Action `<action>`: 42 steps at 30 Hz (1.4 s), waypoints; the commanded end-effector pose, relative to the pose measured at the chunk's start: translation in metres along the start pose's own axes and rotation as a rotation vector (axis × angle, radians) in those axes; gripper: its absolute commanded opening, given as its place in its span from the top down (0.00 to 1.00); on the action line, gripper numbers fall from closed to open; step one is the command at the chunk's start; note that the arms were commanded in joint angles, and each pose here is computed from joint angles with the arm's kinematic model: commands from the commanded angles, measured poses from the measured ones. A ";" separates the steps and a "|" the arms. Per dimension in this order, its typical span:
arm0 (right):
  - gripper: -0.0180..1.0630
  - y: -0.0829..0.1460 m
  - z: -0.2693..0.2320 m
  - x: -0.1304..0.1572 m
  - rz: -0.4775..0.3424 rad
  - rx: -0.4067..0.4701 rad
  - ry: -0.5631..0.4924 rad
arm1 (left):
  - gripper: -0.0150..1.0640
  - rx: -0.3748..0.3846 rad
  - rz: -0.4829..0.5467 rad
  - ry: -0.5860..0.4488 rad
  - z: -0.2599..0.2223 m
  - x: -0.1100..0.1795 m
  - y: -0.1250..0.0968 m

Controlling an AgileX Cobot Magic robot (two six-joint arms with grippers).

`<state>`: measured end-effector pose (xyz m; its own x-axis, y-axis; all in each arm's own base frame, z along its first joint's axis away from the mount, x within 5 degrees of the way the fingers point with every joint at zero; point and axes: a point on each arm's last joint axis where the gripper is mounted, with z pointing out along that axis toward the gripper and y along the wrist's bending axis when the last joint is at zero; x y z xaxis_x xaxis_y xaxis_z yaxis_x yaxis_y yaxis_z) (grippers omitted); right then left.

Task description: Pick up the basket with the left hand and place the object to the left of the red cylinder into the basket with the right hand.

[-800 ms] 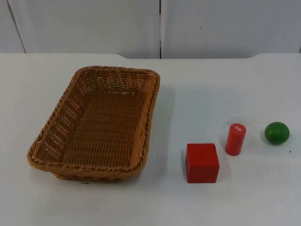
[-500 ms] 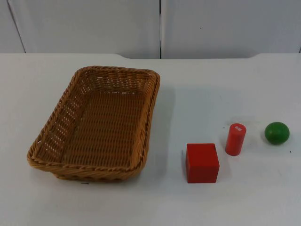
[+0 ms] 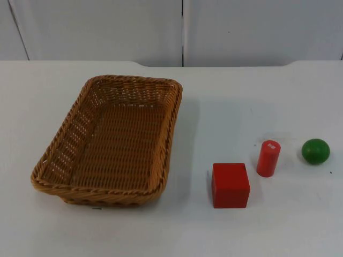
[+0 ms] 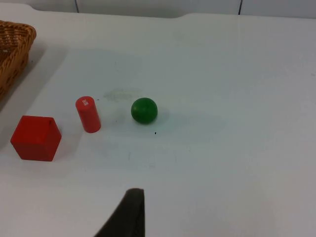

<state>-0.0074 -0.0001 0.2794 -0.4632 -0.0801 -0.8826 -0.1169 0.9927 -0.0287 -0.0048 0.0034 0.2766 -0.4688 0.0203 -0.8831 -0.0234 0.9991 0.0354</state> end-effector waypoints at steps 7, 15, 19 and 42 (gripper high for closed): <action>0.01 0.000 0.000 -0.001 0.002 -0.001 -0.012 | 0.01 -0.006 0.003 0.003 0.001 0.001 0.000; 0.01 0.000 0.000 -0.001 0.002 -0.001 -0.012 | 0.01 -0.008 0.003 0.003 0.001 0.001 0.001; 0.01 0.000 0.000 -0.001 0.002 -0.001 -0.012 | 0.01 -0.008 0.003 0.003 0.001 0.001 0.001; 0.01 0.000 0.000 -0.001 0.002 -0.001 -0.012 | 0.01 0.006 -0.004 0.003 0.000 -0.002 -0.001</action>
<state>-0.0074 -0.0001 0.2794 -0.4632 -0.0801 -0.8826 -0.1169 0.9927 -0.0287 -0.0038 0.0035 0.2767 -0.4746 0.0212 -0.8799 -0.0242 0.9990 0.0372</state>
